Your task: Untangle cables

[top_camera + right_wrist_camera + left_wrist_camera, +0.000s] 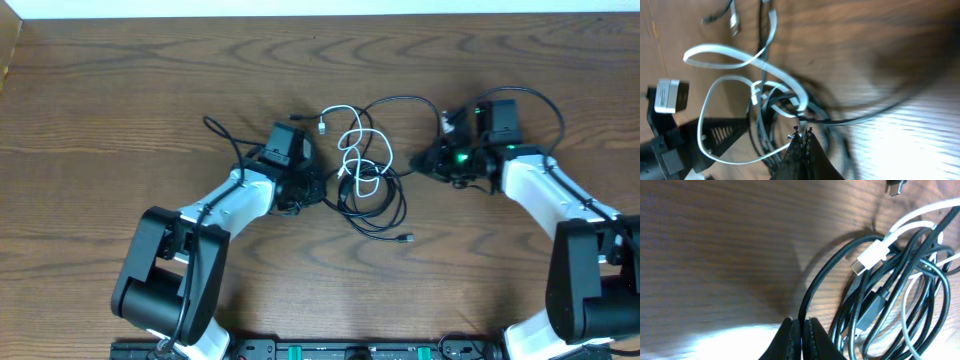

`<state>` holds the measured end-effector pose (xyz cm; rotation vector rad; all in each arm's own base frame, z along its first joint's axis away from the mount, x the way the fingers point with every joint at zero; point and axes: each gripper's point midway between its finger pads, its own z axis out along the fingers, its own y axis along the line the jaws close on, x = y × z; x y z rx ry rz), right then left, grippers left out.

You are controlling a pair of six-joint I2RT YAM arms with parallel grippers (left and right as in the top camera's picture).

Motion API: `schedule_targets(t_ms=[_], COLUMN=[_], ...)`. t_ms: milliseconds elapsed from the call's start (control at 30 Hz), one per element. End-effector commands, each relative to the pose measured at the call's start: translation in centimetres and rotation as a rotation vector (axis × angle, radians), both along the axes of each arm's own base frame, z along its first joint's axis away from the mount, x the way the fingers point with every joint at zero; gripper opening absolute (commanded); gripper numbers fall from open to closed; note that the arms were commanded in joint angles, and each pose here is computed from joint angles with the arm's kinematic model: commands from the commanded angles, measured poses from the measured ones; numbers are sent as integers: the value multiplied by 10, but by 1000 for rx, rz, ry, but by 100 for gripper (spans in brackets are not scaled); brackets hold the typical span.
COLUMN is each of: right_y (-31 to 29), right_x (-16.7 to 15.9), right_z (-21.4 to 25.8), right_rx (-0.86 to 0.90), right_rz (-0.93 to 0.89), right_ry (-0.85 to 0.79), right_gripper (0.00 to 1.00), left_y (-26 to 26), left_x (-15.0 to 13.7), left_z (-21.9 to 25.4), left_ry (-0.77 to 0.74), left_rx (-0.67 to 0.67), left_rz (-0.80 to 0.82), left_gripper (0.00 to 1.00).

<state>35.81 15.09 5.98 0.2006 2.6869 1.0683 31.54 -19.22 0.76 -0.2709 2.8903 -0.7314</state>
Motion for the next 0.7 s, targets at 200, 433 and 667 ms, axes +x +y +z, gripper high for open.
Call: schedule_targets(t_ms=[200, 433, 667], right_y=[46, 40, 64], right_x=[-22, -28, -32], right_z=[22, 54, 54], right_rx=[-46, -233, -238], right_rz=[199, 163, 185], right_ry=[-131, -261, -286], right_gripper=[1, 1, 6], left_y=[-3, -1, -1], left_x=[-10, -8, -9], left_z=[-10, -11, -11], left_ry=[-2, -9, -5], left_rx=[40, 55, 56], left_rz=[-57, -51, -51], left_gripper=[8, 8, 8])
